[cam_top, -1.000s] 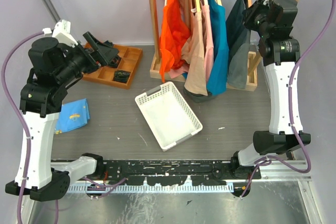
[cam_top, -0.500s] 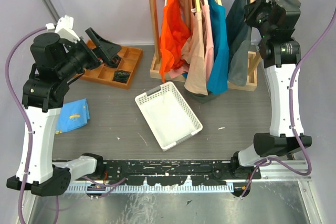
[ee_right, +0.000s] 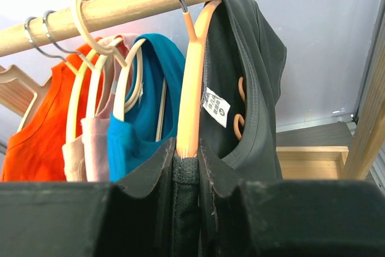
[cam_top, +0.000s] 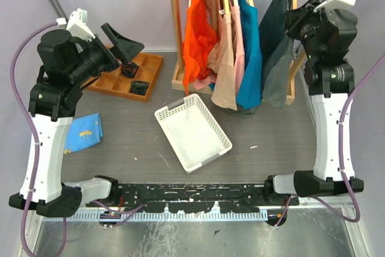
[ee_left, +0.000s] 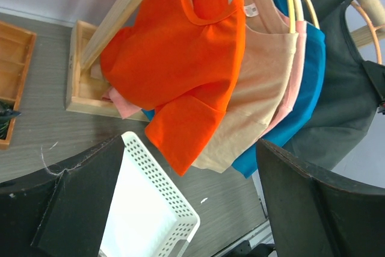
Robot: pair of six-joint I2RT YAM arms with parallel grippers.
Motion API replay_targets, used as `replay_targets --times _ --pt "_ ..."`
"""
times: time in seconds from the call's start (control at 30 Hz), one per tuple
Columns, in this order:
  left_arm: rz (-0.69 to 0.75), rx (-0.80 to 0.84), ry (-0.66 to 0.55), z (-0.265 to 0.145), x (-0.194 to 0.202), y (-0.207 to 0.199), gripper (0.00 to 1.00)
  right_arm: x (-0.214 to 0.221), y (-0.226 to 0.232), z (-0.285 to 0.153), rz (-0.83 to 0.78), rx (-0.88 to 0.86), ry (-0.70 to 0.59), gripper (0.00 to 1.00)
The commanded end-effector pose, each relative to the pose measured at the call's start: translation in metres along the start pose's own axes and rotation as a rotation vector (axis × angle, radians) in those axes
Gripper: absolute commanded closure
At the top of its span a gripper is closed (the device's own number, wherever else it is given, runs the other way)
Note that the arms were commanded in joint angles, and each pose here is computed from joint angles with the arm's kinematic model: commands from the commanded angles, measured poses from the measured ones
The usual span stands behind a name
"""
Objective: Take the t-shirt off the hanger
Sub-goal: Pick up the hanger from the clothesline.
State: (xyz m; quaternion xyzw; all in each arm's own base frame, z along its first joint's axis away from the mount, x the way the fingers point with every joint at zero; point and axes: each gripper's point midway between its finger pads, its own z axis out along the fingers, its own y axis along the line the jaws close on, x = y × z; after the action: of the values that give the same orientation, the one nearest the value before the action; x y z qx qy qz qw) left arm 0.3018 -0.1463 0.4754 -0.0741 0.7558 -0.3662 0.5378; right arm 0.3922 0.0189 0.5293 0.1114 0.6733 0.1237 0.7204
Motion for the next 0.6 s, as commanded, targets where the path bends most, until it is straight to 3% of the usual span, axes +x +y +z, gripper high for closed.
replay_targets --times 0.0,0.27,0.47,0.57 --pt "0.052 0.118 -0.075 -0.006 -0.022 -0.034 0.02 -0.049 0.024 -0.038 0.034 -0.100 -0.167 0.99" --pt "0.083 0.207 -0.074 0.003 -0.024 -0.060 0.02 -0.039 0.014 -0.076 0.020 -0.060 -0.150 0.99" --pt "0.071 0.178 -0.022 0.035 -0.011 -0.060 0.02 -0.030 0.015 -0.098 0.065 -0.064 -0.131 0.99" --pt "0.052 0.127 -0.057 0.040 -0.012 -0.059 0.02 -0.032 0.018 -0.111 0.061 -0.079 -0.128 1.00"
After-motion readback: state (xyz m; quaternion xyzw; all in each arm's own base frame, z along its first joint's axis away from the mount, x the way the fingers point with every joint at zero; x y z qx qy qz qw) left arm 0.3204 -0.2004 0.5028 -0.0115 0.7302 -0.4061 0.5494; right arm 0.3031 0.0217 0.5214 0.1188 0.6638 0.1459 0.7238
